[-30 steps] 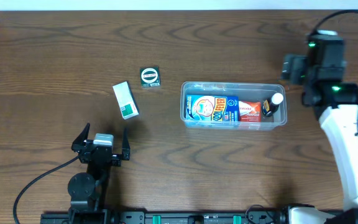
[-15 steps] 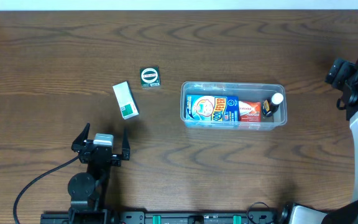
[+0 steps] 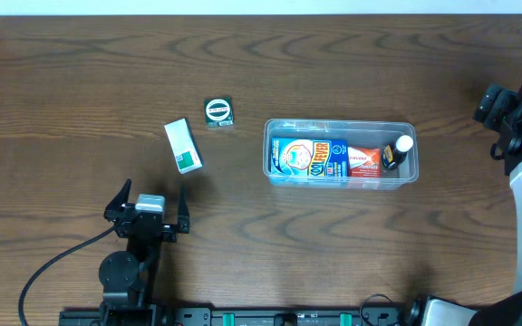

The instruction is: Pack container

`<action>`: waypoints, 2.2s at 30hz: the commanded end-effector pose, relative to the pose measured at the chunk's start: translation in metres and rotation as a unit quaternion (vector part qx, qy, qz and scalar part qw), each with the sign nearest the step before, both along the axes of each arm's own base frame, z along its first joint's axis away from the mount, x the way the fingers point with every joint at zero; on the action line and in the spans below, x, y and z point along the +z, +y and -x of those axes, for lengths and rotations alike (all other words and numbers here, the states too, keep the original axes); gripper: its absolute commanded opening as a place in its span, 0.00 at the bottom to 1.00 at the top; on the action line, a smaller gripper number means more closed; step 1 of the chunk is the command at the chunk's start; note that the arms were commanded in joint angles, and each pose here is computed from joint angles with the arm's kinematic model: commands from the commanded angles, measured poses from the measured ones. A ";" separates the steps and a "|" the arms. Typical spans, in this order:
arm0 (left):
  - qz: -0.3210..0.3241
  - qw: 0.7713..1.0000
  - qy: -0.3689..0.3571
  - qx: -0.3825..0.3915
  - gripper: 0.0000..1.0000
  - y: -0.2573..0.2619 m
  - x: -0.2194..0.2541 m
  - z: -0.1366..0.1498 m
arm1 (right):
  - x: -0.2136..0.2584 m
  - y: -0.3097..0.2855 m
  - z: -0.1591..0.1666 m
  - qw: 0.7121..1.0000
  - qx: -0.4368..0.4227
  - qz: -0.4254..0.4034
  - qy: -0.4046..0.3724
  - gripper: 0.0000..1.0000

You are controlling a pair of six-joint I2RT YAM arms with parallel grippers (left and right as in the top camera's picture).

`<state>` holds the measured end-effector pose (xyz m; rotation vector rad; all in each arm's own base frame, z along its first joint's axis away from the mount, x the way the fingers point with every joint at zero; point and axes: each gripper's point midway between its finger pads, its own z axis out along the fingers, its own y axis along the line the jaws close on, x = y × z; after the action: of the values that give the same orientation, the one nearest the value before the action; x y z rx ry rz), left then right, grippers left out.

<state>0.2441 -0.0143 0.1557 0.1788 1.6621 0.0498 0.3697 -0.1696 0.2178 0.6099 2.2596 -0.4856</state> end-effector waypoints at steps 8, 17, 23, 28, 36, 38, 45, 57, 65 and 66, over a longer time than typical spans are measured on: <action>0.088 0.996 0.014 -0.016 0.98 -0.009 0.004 0.002 | 0.011 -0.003 0.001 1.000 -0.002 0.010 -0.008 0.99; 0.134 0.980 0.142 -0.023 0.98 -0.019 0.055 -0.027 | 0.011 -0.004 0.001 1.000 -0.002 0.010 -0.008 0.99; 0.145 0.938 0.313 -0.028 0.98 -0.030 0.068 -0.070 | 0.012 -0.004 0.001 1.000 -0.002 0.011 -0.008 0.99; 0.145 0.904 0.401 -0.013 0.98 -0.031 0.059 -0.101 | 0.011 -0.004 0.001 1.000 -0.002 0.010 -0.008 0.99; 0.142 0.881 0.450 0.001 0.98 -0.029 0.014 -0.124 | 0.012 -0.004 0.001 1.000 -0.002 0.010 -0.009 0.99; 0.146 0.874 0.463 0.006 0.98 -0.029 0.003 -0.126 | 0.012 -0.003 0.001 1.000 -0.002 0.010 -0.009 0.99; 0.193 0.837 0.501 0.107 0.99 -0.012 -0.033 -0.129 | 0.011 -0.004 0.001 1.000 -0.002 0.010 -0.008 0.99; 0.196 0.808 0.516 0.205 1.00 0.007 -0.071 -0.134 | 0.012 -0.004 0.001 1.000 -0.002 0.011 -0.008 0.99; 0.182 0.804 0.517 0.232 0.96 -0.004 -0.105 -0.148 | 0.012 -0.004 0.001 1.000 -0.002 0.011 -0.008 0.99; 0.172 0.805 0.513 0.243 0.96 0.001 -0.107 -0.149 | 0.011 -0.004 0.001 1.000 -0.002 0.010 -0.008 0.99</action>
<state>0.3876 -0.0268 0.0506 -0.5509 2.7712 -0.0812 0.3698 -0.1696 0.2181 0.6099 2.2592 -0.4856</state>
